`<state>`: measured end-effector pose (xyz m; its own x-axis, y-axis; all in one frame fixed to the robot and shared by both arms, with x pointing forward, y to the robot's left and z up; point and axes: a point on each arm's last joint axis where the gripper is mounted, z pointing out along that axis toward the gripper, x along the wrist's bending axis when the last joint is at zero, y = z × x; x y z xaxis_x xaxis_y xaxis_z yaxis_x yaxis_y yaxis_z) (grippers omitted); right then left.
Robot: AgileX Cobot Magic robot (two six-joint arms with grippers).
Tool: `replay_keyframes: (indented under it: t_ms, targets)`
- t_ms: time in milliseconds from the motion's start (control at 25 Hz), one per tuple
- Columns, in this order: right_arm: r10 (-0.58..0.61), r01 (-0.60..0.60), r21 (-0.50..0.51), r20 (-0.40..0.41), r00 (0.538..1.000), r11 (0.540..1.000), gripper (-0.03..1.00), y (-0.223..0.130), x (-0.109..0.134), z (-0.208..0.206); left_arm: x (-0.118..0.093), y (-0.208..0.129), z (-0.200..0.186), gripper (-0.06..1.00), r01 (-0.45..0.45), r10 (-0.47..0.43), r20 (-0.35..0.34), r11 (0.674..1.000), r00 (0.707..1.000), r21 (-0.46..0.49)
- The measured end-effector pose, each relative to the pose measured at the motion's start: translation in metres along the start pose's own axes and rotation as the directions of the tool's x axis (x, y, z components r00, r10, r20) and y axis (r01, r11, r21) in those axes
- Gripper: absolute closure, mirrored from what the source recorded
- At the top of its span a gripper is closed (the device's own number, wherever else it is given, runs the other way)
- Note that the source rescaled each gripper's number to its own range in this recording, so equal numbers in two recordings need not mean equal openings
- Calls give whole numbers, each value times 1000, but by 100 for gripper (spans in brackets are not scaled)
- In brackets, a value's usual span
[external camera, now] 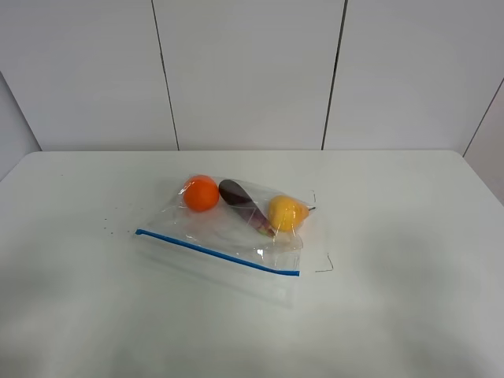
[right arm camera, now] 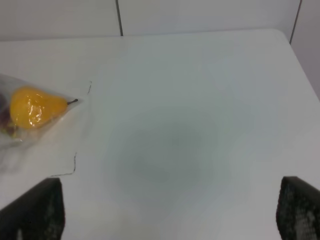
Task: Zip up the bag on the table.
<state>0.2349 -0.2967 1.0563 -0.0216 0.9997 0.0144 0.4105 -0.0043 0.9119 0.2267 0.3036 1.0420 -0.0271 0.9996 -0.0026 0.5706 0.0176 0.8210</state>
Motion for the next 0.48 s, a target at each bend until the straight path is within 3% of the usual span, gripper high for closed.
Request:
replay_keyframes:
  t_ms: [480]
  targets:
    - [0, 0, 0, -1, 1000, 1000, 3, 0, 0, 0, 0, 0, 0, -5, 0, 0, 0, 1000, 1000, 0]
